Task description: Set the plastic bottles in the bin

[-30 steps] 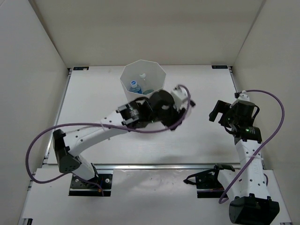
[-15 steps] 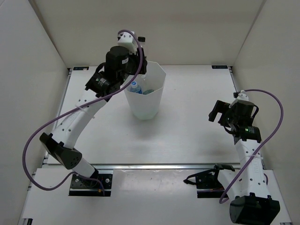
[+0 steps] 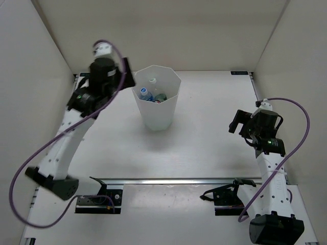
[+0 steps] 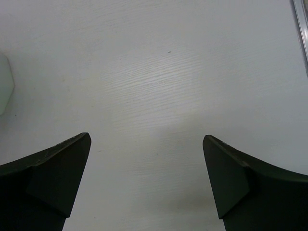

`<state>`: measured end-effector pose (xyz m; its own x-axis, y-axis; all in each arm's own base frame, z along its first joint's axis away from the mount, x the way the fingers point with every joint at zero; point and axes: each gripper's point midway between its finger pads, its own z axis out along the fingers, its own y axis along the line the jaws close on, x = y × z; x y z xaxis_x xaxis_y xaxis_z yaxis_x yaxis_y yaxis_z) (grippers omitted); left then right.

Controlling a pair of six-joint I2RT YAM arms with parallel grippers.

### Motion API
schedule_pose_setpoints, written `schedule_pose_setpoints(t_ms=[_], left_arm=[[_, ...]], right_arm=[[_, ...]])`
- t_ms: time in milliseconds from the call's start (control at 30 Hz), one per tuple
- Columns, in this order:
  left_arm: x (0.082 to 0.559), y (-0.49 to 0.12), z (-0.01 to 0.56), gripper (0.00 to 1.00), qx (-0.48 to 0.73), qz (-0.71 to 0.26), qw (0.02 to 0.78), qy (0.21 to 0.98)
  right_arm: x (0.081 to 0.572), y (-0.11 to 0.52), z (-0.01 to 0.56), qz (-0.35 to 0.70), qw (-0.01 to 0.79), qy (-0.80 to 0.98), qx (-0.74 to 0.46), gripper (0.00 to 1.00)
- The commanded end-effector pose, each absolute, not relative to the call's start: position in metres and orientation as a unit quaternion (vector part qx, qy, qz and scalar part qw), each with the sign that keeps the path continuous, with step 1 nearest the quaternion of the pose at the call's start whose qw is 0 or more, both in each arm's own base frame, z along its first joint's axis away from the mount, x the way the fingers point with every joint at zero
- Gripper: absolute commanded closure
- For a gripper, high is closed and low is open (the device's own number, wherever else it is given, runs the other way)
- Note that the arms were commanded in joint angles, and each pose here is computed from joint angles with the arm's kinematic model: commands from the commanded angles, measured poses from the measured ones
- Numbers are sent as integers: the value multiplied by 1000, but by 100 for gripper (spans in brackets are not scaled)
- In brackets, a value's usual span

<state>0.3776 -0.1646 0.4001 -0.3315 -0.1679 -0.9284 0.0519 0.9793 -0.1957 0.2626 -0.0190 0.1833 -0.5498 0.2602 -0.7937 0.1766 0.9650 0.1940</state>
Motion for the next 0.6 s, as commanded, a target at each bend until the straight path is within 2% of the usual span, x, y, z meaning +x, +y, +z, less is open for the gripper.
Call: schedule_pose_setpoints(t_ms=[0, 67, 133, 300, 433, 567], left_arm=[[325, -66, 361, 2, -162, -40, 533, 829], [293, -12, 325, 2, -226, -2, 505, 833], [261, 14, 263, 1, -244, 58, 435, 865], [216, 27, 194, 2, -225, 130, 334, 906], [215, 24, 191, 1, -225, 112, 347, 903], [226, 17, 215, 2, -220, 82, 396, 888]], right_arm=[[260, -26, 186, 28, 455, 882, 120, 1], [257, -25, 179, 32, 439, 890, 115, 0], [256, -21, 169, 36, 419, 900, 119, 0], [257, -15, 166, 68, 404, 901, 139, 1], [257, -5, 166, 92, 415, 895, 137, 1], [257, 3, 163, 101, 396, 904, 122, 1]])
